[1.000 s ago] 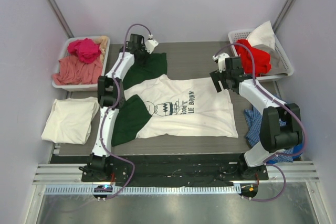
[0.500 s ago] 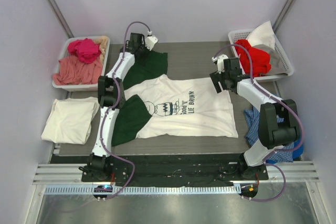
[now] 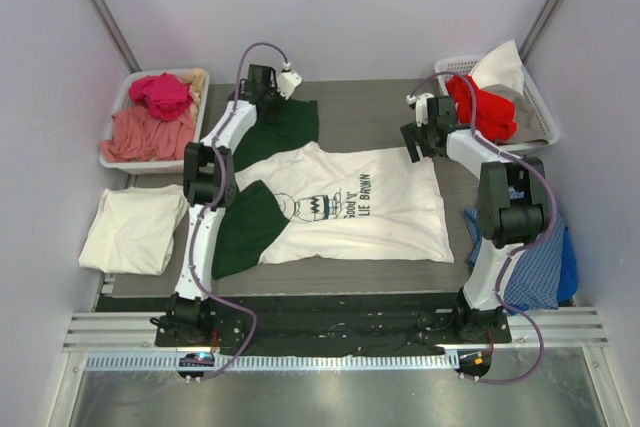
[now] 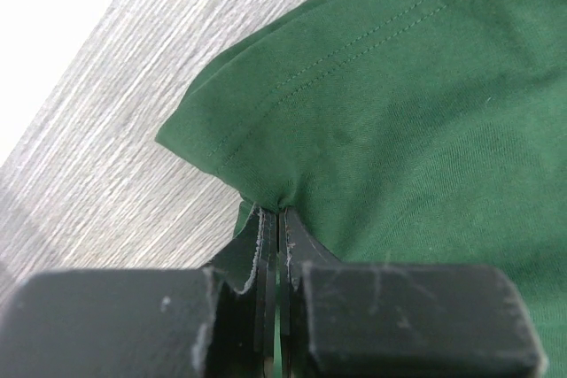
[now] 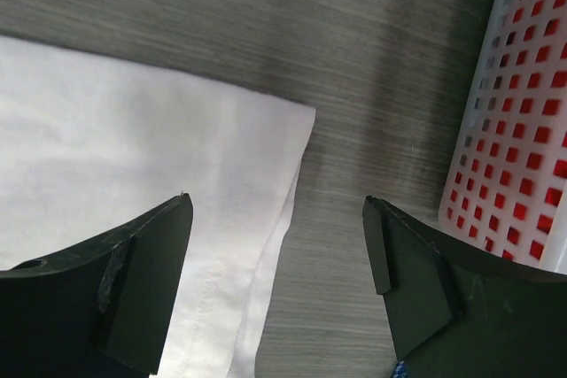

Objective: Fold and stack the t-shirts
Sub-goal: Grap the side of the flattened tshirt furthest away from the robot with both arms

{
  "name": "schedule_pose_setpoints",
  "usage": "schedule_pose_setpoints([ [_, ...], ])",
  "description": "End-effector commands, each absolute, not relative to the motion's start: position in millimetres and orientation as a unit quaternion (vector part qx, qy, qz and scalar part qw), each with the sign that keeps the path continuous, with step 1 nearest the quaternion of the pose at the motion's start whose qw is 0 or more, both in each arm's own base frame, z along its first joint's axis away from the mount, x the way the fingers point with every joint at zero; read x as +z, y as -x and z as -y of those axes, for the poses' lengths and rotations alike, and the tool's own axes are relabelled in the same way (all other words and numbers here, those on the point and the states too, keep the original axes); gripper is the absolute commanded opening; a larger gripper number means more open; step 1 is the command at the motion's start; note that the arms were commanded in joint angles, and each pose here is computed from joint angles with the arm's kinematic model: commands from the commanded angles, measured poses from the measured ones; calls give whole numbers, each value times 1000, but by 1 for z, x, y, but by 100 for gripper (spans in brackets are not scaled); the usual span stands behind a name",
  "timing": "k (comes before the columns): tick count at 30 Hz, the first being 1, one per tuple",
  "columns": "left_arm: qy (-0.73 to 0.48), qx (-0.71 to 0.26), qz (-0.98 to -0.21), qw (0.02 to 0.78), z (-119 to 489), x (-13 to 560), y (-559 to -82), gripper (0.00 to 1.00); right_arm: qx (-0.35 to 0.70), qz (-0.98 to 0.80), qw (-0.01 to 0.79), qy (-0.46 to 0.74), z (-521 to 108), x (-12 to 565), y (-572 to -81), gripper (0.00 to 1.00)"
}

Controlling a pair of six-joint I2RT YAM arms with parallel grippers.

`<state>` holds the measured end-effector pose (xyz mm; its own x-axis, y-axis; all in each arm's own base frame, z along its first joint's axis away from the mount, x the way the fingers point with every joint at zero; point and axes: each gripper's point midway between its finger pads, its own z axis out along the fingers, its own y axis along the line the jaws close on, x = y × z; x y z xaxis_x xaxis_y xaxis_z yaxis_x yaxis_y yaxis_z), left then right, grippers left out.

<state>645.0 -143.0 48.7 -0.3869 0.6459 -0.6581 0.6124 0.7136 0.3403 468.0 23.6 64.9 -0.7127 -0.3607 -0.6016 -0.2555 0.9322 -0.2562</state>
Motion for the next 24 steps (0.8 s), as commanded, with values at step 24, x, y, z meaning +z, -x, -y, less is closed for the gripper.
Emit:
schedule_pose_setpoints([
  [24,-401,50,-805,435,144,90,-646,0,-48,-923,349,154,-12,45,-525,72],
])
